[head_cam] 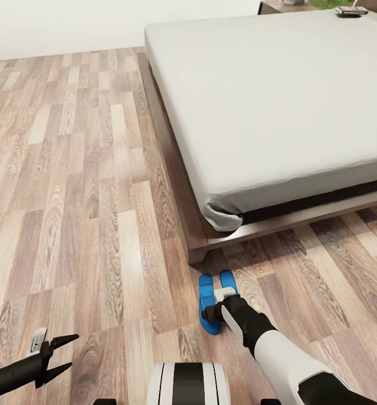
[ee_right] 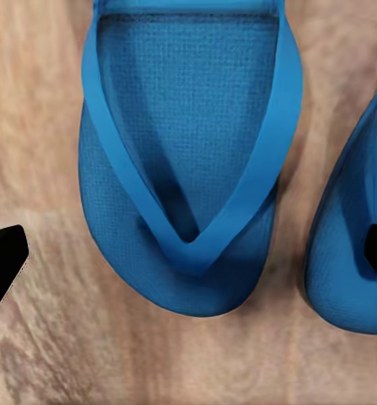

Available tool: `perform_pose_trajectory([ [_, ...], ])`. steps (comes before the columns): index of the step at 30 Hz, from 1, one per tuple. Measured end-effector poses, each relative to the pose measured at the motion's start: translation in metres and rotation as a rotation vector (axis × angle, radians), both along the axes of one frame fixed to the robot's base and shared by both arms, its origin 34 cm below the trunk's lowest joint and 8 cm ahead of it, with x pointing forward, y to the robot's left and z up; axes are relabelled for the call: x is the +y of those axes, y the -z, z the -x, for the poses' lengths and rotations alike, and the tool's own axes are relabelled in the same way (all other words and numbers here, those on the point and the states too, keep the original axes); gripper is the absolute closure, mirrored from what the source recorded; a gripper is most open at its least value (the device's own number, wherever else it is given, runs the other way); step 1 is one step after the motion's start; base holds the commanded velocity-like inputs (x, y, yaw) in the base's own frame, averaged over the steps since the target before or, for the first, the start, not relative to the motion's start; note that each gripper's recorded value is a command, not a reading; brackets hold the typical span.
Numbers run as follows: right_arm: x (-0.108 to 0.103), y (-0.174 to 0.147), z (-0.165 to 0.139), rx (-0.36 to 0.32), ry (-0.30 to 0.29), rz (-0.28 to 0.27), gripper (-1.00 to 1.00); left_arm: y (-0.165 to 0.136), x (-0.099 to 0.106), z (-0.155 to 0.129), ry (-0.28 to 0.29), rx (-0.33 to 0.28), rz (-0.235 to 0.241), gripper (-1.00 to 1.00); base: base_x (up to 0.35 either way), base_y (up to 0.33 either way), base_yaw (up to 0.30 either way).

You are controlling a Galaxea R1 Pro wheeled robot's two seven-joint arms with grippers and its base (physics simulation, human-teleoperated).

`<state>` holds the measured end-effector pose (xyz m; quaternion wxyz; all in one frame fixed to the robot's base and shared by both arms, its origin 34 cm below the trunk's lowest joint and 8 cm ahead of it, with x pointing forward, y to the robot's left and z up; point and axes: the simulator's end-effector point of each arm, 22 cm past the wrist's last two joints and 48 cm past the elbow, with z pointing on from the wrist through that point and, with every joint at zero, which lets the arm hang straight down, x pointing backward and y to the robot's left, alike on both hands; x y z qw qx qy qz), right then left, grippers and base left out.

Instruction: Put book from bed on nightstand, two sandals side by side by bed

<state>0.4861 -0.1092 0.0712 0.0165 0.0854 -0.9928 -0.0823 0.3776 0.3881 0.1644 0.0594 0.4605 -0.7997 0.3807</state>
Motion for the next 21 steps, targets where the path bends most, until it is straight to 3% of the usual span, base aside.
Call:
perform_pose_trajectory([
  [21,-0.001,-0.038,-0.036,-0.082,0.033,-0.018,-1.00,-0.027,-0.003,-0.025,0.007,-0.080,-0.001,-1.00,0.000,0.000,0.000],
])
